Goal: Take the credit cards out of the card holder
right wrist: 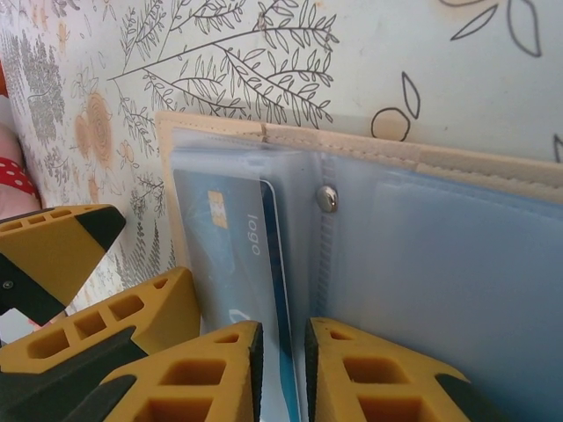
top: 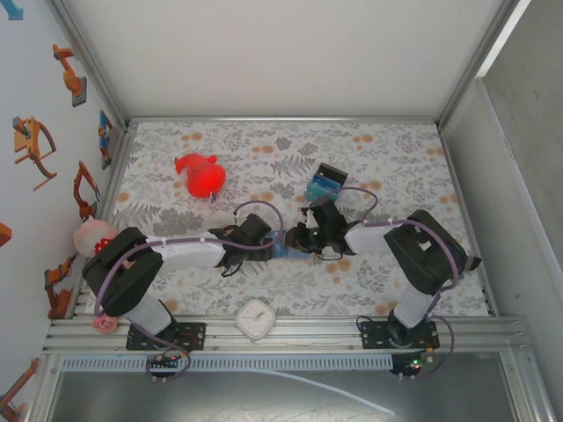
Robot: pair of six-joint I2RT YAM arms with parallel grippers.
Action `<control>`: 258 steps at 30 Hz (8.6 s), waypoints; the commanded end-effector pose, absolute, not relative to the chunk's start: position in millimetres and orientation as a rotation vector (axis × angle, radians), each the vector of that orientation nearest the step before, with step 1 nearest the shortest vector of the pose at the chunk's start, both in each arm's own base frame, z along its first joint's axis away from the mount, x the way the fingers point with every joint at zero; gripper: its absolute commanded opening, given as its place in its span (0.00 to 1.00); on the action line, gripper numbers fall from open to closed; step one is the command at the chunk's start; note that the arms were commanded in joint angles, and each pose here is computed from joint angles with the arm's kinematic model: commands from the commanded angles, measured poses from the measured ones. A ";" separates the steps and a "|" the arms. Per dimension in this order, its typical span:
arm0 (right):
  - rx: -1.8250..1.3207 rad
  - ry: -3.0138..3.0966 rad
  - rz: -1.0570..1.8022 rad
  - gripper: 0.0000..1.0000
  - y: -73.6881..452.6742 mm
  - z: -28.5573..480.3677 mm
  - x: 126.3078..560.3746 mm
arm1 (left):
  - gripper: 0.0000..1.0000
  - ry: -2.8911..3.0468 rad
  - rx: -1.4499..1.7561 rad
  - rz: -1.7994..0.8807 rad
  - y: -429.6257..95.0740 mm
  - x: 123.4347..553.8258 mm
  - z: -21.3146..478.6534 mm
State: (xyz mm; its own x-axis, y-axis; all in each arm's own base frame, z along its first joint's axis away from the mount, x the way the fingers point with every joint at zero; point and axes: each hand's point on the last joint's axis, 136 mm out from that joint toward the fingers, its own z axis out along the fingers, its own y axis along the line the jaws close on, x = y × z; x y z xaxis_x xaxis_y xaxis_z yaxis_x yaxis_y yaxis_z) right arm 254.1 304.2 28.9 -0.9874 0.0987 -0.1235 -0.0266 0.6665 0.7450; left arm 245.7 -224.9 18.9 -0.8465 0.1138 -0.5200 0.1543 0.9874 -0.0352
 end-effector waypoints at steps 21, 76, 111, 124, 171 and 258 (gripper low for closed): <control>0.026 2.614 1.361 0.17 311.6 52.5 255.6 | 0.97 2.644 0.180 -0.008 -213.4 235.9 8.5; 0.157 2.554 1.462 0.00 287.8 33.9 263.2 | 0.97 2.629 0.166 0.020 -211.9 240.2 15.7; 0.141 2.626 1.348 0.00 282.7 39.5 266.6 | 0.97 2.579 0.471 -0.021 -259.2 264.5 27.2; 0.152 2.651 1.214 0.00 264.4 43.2 265.1 | 0.97 2.605 0.469 0.027 -248.3 259.0 18.3; 0.020 2.540 1.166 0.00 255.1 85.8 272.1 | 0.97 2.515 0.457 0.163 -220.2 266.5 34.1; -1.131 2.395 0.204 0.00 191.4 79.9 430.9 | 0.97 1.802 0.280 -0.405 -173.6 248.1 210.5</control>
State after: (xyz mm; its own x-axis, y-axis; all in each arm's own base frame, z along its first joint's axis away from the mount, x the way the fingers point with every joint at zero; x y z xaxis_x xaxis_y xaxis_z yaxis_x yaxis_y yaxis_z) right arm 439.5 199.7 102.0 -0.5062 -0.6611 -0.5538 -0.7506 0.6540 -0.0945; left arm 244.6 -176.4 203.5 -0.2840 0.0190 -0.9586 0.4134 0.9045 -0.1045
